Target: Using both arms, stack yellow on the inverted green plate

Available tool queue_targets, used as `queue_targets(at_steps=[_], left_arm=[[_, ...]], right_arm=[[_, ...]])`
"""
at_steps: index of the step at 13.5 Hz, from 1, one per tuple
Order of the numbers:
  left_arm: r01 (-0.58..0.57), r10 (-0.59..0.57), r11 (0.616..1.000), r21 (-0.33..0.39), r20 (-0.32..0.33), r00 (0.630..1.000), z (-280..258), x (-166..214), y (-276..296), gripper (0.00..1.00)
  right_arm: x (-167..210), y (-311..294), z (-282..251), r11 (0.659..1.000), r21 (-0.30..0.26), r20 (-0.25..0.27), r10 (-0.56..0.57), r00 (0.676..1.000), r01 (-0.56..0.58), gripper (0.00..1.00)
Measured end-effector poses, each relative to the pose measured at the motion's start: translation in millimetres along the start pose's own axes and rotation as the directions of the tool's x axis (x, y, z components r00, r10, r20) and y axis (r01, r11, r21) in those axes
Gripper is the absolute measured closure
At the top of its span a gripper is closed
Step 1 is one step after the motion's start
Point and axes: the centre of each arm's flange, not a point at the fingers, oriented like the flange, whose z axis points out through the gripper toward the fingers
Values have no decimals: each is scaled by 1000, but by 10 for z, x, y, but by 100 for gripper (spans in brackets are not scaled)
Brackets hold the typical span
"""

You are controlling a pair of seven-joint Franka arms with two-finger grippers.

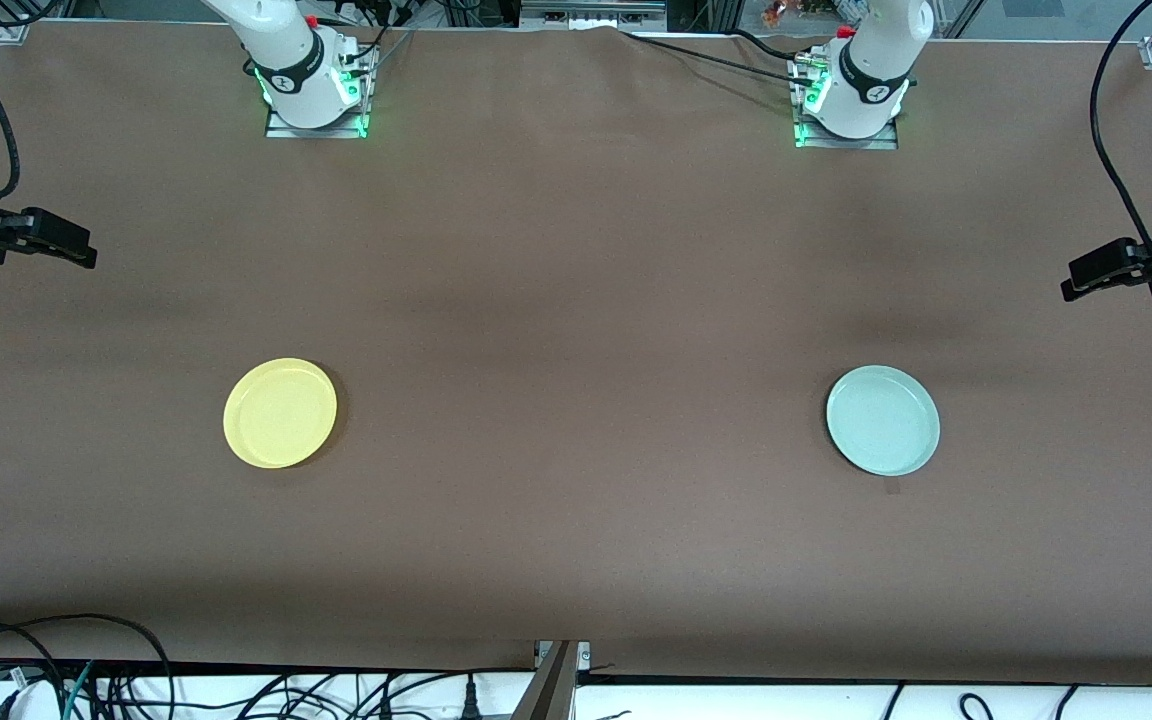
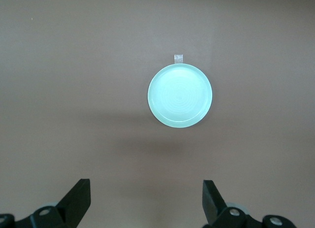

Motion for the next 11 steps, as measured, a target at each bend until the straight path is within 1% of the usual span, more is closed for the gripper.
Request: queue_targets(at_steps=[7, 11], left_arm=[[28, -28, 1000, 0, 10, 1000, 42, 10, -20, 0], [29, -29, 1000, 7, 35, 999, 162, 11, -29, 0]], right_arm=[[1, 0, 2, 1000, 0, 0, 0, 1000, 0, 0], [14, -1, 23, 1000, 0, 4, 0, 1000, 0, 0]])
